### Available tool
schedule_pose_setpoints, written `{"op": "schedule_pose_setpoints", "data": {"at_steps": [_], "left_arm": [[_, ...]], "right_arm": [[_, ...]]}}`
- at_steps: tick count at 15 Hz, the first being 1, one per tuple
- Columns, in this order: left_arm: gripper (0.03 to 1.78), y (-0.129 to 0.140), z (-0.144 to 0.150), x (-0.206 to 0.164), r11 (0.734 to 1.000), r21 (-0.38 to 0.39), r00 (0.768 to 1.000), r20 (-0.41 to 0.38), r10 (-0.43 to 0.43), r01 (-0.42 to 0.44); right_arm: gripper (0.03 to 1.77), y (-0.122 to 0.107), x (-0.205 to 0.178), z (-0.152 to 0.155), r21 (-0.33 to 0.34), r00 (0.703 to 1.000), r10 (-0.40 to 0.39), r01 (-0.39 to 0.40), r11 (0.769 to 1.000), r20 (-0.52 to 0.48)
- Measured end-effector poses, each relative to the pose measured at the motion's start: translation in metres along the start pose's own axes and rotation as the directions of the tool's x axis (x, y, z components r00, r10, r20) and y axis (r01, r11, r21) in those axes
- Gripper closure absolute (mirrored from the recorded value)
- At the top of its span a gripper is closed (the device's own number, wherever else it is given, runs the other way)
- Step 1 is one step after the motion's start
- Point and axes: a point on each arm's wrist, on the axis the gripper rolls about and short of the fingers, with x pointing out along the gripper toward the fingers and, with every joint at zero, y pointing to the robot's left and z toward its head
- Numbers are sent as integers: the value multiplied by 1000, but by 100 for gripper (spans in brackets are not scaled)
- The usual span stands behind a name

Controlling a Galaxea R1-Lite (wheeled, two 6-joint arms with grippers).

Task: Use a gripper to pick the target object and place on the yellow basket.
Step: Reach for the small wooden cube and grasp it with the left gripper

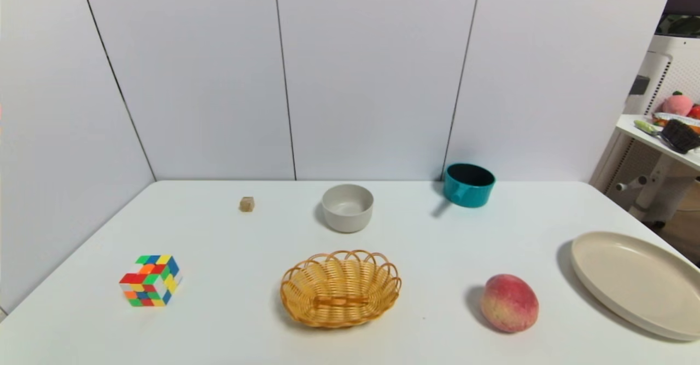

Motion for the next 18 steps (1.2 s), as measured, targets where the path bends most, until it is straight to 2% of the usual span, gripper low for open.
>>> {"op": "schedule_pose_setpoints", "data": {"at_steps": [14,16,18], "left_arm": [[12,0,1,1,1000,-6,1000,-8,5,-5],[12,0,19,2,1000,-17,1000,-20,7,-8],[12,0,58,11,999,-37,999,-42,6,-7]], "right_arm": [[10,0,0,0,0,1000,0,0,1000,0],[11,0,0,0,0,1000,0,0,1000,0],[10,0,0,0,0,1000,0,0,1000,0]]}}
